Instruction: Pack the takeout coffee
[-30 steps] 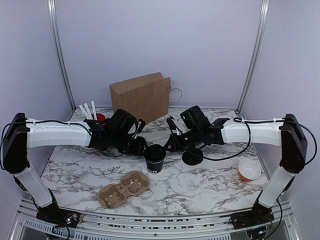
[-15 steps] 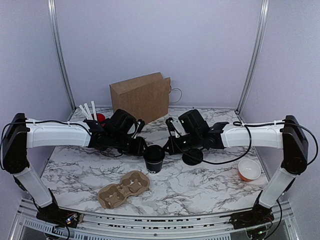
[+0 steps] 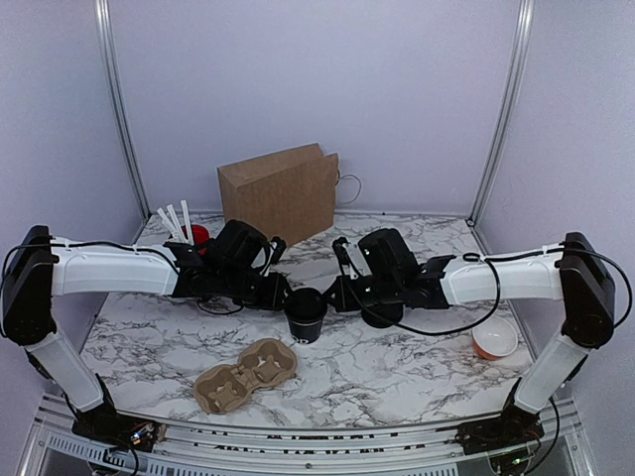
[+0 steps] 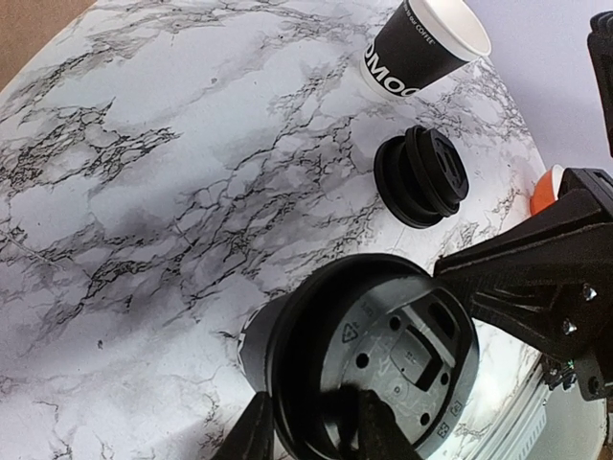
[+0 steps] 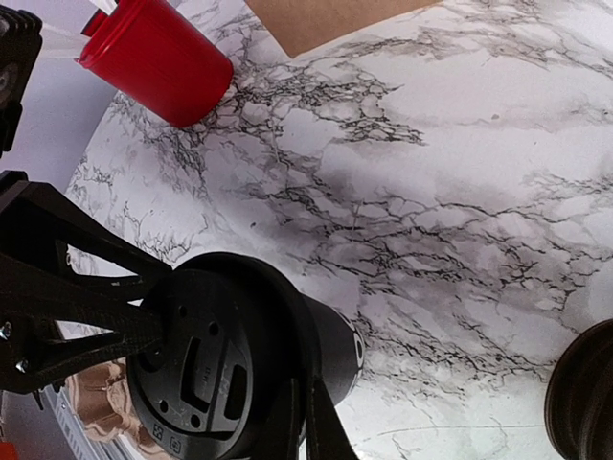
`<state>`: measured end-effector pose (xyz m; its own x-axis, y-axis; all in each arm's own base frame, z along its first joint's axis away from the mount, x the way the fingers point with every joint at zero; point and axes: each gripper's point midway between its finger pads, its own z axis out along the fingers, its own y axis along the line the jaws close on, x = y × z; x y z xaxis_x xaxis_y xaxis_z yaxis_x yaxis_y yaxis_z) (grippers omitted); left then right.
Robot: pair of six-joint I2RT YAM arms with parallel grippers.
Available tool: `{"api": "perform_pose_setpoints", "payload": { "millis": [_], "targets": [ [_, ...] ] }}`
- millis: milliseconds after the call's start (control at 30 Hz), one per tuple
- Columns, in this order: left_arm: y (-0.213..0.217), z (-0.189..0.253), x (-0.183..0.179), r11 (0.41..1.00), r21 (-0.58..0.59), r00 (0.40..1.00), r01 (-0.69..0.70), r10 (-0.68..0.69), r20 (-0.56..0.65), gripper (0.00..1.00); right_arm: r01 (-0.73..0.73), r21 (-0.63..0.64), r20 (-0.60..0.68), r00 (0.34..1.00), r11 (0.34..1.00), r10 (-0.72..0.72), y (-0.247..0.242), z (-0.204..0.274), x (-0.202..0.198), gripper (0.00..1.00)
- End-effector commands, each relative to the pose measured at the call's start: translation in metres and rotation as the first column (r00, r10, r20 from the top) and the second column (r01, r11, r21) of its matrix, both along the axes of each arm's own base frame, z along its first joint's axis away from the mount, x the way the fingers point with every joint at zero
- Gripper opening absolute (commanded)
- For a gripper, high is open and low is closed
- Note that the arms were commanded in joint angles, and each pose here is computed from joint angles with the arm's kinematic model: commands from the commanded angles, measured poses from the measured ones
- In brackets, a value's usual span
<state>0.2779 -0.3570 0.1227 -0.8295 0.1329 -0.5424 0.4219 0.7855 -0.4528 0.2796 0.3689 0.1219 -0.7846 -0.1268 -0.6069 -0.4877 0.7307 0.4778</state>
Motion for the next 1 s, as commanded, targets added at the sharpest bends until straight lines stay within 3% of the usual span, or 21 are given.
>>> {"api": "perform_pose_setpoints", "payload": {
  "millis": [0, 467, 967],
  "targets": [
    [0.016, -0.046, -0.015, 0.994, 0.105, 0.996, 0.002, 0.007, -0.090, 0.29, -0.130, -0.181, -0.261, 0.962, 0.975, 0.080, -0.016, -0.077, -0.071, 0.03],
    [0.011, -0.030, -0.010, 0.996, 0.089, 0.998, 0.012, -0.008, -0.055, 0.29, 0.047, -0.084, -0.069, 0.996, 0.995, -0.053, -0.010, 0.017, -0.007, 0.12],
    [0.007, -0.029, -0.007, 0.996, 0.088, 0.998, 0.019, -0.014, -0.057, 0.29, -0.029, -0.083, -0.119, 0.993, 0.996, 0.019, -0.003, 0.001, -0.024, 0.12]
  ]
}}
